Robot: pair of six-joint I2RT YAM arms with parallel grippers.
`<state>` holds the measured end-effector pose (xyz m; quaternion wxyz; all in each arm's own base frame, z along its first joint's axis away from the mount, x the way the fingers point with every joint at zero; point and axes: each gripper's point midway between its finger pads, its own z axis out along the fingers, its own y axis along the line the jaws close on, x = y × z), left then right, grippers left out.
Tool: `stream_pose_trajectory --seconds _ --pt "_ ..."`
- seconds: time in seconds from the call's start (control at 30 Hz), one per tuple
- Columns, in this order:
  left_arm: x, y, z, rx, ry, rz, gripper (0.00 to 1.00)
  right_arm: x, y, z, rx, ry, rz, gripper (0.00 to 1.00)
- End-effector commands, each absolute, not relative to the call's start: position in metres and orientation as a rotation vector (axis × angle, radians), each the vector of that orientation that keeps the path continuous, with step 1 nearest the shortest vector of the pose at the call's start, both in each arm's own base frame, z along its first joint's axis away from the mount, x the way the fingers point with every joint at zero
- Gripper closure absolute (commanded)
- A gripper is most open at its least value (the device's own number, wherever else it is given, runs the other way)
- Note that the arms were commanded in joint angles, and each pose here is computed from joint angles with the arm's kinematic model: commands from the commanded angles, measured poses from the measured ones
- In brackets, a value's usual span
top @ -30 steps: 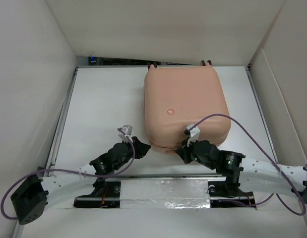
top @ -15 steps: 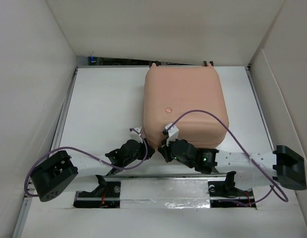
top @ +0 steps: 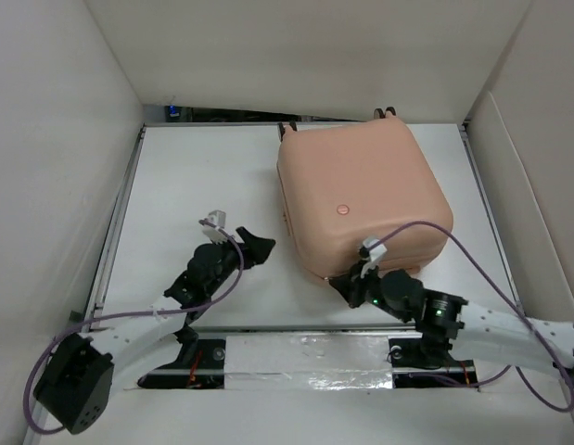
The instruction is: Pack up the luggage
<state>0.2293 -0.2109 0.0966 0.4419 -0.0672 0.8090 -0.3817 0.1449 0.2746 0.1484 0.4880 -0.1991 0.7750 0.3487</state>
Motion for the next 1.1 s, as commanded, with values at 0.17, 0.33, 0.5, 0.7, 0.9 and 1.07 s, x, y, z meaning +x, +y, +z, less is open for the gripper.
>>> stream_pose_trajectory --seconds 0.17,0.33,0.5,0.7,0.9,1.07 --pt "0.303 -0.193 0.218 -0.396 1.709 -0.962 0.22 0.128 0.2 0.247 -0.333 1.686 1.012 1.0" --pt "0.391 -0.227 0.209 -0.412 1.831 -0.942 0.19 0.131 0.208 0.229 -0.376 1.764 0.967 1.0" --pt "0.448 -0.243 0.229 -0.402 1.803 -1.013 0.18 0.132 0.21 0.218 -0.387 1.778 0.953 1.0" --pt "0.498 -0.249 0.219 -0.374 1.846 -0.979 0.15 0.127 0.217 0.21 -0.419 1.782 0.994 1.0" --pt "0.527 -0.266 0.212 -0.355 1.849 -1.009 0.14 0.126 0.22 0.2 -0.423 1.805 0.999 1.0" --pt "0.542 -0.286 0.207 -0.367 1.857 -1.078 0.14 0.125 0.221 0.197 -0.425 1.816 1.002 1.0"
